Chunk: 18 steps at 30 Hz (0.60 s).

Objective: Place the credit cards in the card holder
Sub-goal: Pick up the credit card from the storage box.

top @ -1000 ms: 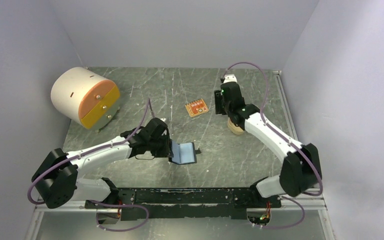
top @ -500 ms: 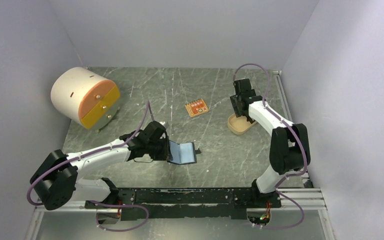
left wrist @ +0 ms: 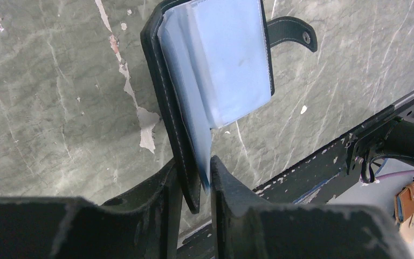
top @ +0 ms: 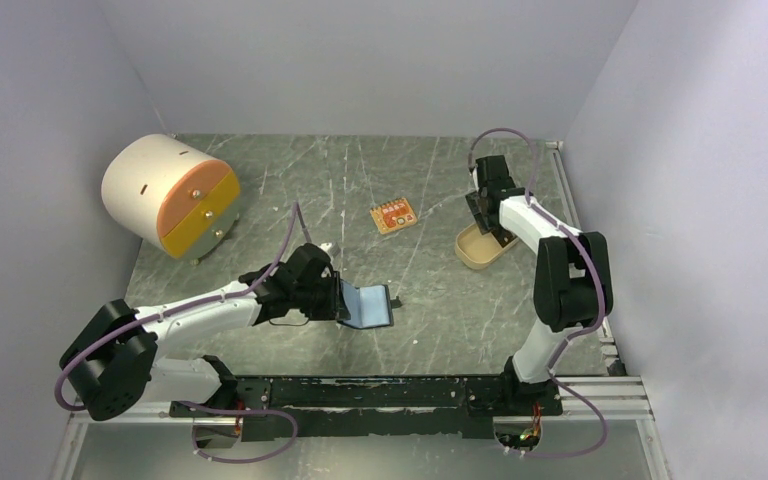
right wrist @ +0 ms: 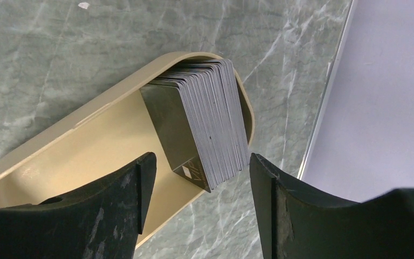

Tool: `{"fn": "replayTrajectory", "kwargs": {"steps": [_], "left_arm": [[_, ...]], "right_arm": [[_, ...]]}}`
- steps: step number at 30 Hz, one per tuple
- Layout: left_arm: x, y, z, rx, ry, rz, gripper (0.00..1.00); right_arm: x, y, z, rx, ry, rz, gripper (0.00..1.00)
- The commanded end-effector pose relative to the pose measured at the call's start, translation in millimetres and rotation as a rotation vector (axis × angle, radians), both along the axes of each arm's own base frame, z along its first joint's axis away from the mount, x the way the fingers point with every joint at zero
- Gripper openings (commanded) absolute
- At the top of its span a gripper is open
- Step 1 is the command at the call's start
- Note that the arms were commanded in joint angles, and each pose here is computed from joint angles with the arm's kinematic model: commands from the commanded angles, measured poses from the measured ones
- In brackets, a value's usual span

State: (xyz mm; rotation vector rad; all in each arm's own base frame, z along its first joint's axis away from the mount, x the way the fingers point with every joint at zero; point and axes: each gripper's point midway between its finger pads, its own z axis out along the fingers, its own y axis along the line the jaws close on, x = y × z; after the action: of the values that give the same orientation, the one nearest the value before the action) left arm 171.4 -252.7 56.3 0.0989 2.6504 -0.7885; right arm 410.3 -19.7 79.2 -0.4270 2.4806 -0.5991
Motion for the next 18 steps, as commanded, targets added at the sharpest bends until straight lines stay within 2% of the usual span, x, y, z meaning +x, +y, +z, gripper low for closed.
{"fn": "replayTrajectory", "kwargs": {"steps": [1, 7, 18], "left_arm": [[6.4, -6.6, 8.6, -0.039, -0.032, -0.007, 0.28], [5.2, -9.7, 9.9, -0.044, -0.035, -0.041, 0.22], [-2.6, -19.7, 17.9, -0.097, -0.055, -0.15, 0.19]], "right_arm": [[12.7, -3.5, 10.3, -0.002, -0.033, 0.02, 0.68], [12.9, -8.7, 1.5, -0.022, -0.012, 0.022, 0.68], [10.9, -18.1, -18.4, -0.057, 0.041, -0.021, 0.66]]}}
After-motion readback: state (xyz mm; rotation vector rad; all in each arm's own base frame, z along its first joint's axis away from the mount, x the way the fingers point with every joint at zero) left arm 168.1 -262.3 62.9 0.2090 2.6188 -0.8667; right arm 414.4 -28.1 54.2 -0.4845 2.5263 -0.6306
